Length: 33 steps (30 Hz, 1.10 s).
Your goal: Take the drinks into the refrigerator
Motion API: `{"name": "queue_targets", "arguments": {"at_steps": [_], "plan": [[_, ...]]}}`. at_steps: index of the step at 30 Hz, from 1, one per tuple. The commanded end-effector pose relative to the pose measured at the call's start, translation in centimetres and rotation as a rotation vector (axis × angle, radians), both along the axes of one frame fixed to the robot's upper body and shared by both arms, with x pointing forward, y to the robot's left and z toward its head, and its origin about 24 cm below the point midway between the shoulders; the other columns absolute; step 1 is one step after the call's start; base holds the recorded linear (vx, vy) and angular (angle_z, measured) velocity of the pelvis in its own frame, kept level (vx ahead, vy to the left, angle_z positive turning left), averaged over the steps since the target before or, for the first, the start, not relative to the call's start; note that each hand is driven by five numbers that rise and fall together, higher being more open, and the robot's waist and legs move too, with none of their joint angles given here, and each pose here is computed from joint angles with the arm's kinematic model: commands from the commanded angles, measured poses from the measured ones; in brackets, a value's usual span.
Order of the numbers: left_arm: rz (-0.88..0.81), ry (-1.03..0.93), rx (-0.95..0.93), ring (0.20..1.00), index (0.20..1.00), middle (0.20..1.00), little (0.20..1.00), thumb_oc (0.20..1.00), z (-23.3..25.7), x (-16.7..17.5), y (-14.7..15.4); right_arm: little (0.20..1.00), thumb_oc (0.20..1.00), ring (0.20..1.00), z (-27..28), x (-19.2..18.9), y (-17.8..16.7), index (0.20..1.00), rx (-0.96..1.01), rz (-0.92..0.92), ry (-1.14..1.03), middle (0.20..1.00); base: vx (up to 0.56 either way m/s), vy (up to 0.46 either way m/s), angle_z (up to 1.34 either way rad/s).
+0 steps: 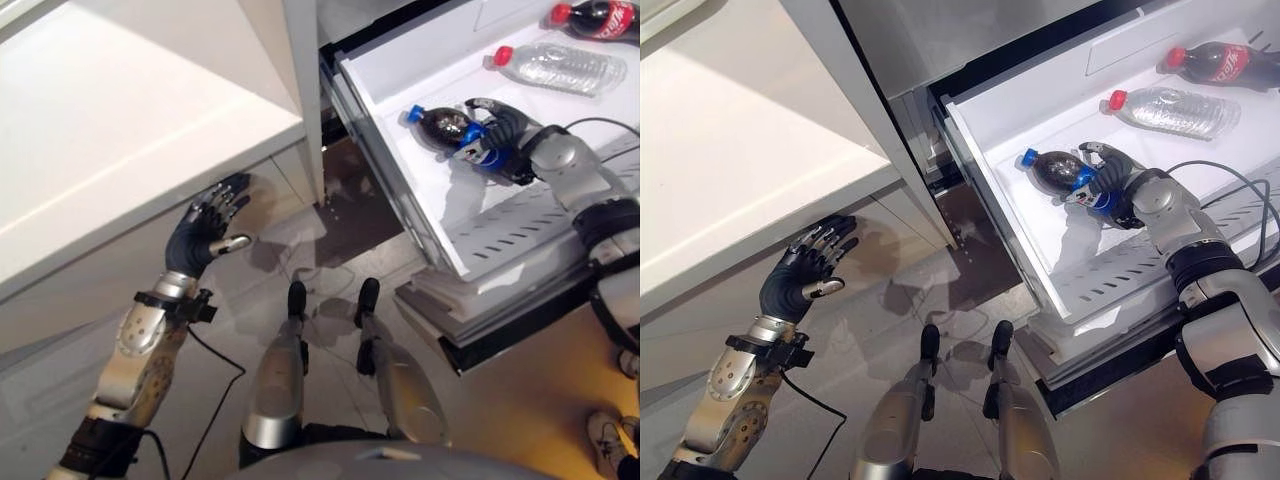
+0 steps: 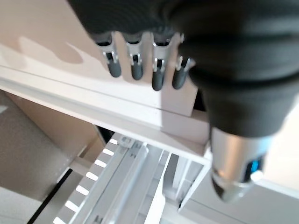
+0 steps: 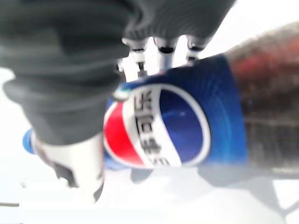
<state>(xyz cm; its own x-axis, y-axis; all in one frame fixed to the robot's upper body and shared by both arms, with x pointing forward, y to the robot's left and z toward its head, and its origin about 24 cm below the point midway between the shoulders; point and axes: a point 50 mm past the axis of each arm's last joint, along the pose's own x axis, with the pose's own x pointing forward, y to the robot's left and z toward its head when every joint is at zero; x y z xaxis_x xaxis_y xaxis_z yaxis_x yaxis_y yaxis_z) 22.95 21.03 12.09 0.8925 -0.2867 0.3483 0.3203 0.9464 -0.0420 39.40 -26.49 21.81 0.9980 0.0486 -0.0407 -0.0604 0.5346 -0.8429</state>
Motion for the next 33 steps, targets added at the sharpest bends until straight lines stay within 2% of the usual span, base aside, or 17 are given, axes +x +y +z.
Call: {"name": "queue_targets", "arguments": {"at_steps": [1,5,6,10,11,13,15,20,21,23,24,28,33], "plan": [[0.016,-0.118,0.025,1.0,1.0,1.0,1.0,1.0,2.1,-1.3,0.3,1.0,1.0,1.0,2.7,0.8,2.8,1.0,-0.022,0.082,-0.083,1.0,0.0,0.0,0.0],[0.022,-0.138,0.038,1.0,1.0,1.0,1.0,1.0,2.5,-1.2,0.6,1.0,1.0,1.0,5.1,-0.7,2.9,1.0,0.047,0.149,-0.225,1.0,0.0,0.0,0.0],[0.027,-0.154,0.043,1.0,1.0,1.0,1.0,1.0,2.8,-1.1,0.8,1.0,1.0,1.0,5.8,-2.0,2.7,1.0,0.096,0.194,-0.299,1.0,0.0,0.0,0.0],[0.028,-0.17,0.069,1.0,1.0,1.0,1.0,1.0,3.1,-1.1,0.9,1.0,1.0,1.0,6.4,-4.7,1.2,1.0,0.062,0.202,-0.395,1.0,0.01,-0.001,0.01],[0.032,-0.181,0.071,1.0,1.0,1.0,1.0,1.0,3.2,-1.1,1.0,1.0,1.0,1.0,5.3,-6.1,-0.5,1.0,0.158,0.169,-0.449,1.0,0.02,0.002,0.04],[0.036,-0.188,0.077,1.0,1.0,1.0,1.0,1.0,3.3,-1.1,1.1,1.0,1.0,1.0,4.6,-7.0,-1.2,1.0,0.207,0.158,-0.475,1.0,0.04,0.01,0.06],[0.055,-0.195,0.095,1.0,1.0,1.0,1.0,1.0,3.3,-1.2,1.4,1.0,1.0,1.0,2.3,-10.3,-2.4,1.0,0.277,0.133,-0.552,1.0,0.07,0.021,0.06],[0.078,-0.19,0.12,1.0,1.0,1.0,1.0,1.0,3.0,-1.7,1.8,1.0,1.0,1.0,-0.7,-14.3,-3.2,1.0,0.34,0.077,-0.614,1.0,0.06,0.03,-0.06],[0.089,-0.193,0.118,1.0,1.0,1.0,1.0,1.0,2.9,-1.9,2.0,1.0,1.0,1.0,-1.9,-15.6,-3.3,1.0,0.406,0.049,-0.643,1.0,0.06,0.042,-0.1],[0.092,-0.188,0.122,1.0,1.0,1.0,1.0,1.0,2.8,-2.0,2.0,1.0,1.0,1.0,-2.7,-16.2,-3.3,1.0,0.451,0.036,-0.65,1.0,0.06,0.042,-0.15],[0.1,-0.177,0.12,1.0,1.0,1.0,1.0,1.0,2.4,-2.1,2.1,1.0,1.0,1.0,-4.2,-17.0,-3.0,1.0,0.546,0.019,-0.656,1.0,0.04,0.03,-0.19],[0.11,-0.151,0.117,1.0,1.0,1.0,1.0,1.0,1.6,-2.4,2.2,1.0,1.0,1.0,-5.9,-18.4,-3.1,1.0,0.584,-0.026,-0.65,1.0,0.06,0.052,-0.19],[0.125,-0.114,0.104,1.0,1.0,1.0,1.0,1.0,0.5,-2.8,2.3,1.0,1.0,1.0,-10.2,-19.3,-3.6,1.0,0.637,-0.157,-0.538,1.0,0.06,0.046,-0.18]]}}
